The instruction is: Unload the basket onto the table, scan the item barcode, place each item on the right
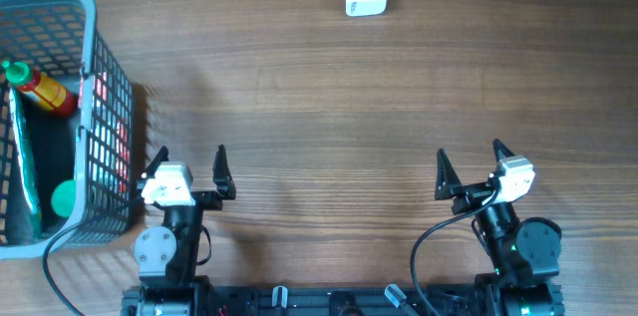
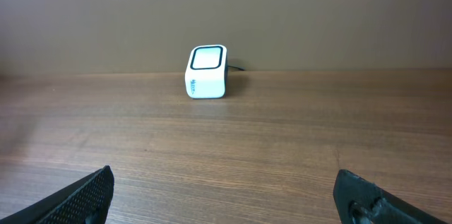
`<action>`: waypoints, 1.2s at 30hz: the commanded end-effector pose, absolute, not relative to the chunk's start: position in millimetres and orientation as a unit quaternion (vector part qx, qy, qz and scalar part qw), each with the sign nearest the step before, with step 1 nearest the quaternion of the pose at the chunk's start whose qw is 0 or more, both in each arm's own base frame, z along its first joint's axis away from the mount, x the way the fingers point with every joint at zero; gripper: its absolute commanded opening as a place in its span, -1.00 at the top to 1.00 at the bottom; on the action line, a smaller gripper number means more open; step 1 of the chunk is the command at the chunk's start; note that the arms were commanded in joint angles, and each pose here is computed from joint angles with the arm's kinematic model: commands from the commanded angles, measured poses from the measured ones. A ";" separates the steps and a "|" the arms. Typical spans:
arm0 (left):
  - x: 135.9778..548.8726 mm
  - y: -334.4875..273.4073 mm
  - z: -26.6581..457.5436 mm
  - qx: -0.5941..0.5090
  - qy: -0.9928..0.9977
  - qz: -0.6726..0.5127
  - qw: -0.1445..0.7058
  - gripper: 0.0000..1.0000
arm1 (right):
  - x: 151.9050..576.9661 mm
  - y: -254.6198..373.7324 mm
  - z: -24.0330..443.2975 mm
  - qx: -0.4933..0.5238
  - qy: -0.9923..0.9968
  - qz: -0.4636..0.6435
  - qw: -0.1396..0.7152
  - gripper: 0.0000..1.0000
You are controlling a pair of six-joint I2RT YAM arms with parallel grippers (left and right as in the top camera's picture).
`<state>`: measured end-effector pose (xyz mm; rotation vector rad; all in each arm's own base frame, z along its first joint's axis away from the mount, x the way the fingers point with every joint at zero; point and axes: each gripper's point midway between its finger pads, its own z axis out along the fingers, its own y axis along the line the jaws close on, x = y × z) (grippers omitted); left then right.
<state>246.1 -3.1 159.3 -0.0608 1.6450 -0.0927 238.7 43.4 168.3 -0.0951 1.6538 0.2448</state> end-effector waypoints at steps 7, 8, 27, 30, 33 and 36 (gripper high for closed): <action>246.2 -7.8 156.6 -0.011 0.733 -0.044 0.679 -1.00 | 239.1 41.5 170.2 -0.033 0.732 0.109 0.672 -0.99; 246.2 -7.8 156.6 -0.011 0.733 -0.044 0.679 -1.00 | 239.1 41.5 170.2 -0.033 0.732 0.109 0.672 -0.99; 240.3 -25.0 214.8 0.001 0.667 -0.111 0.737 -1.00 | 239.1 41.5 170.2 -0.033 0.732 0.109 0.672 -0.99; 233.5 -30.3 240.5 0.011 0.647 -0.127 0.751 -1.00 | 239.1 41.5 170.2 -0.033 0.732 0.108 0.672 -0.99; 225.7 -30.4 271.8 0.014 0.626 -0.127 0.770 -1.00 | 239.1 41.5 170.2 -0.033 0.732 0.108 0.672 -0.99; 220.1 -28.7 305.1 0.015 0.609 -0.121 0.783 -1.00 | 239.1 41.5 170.2 -0.033 0.732 0.108 0.672 -1.00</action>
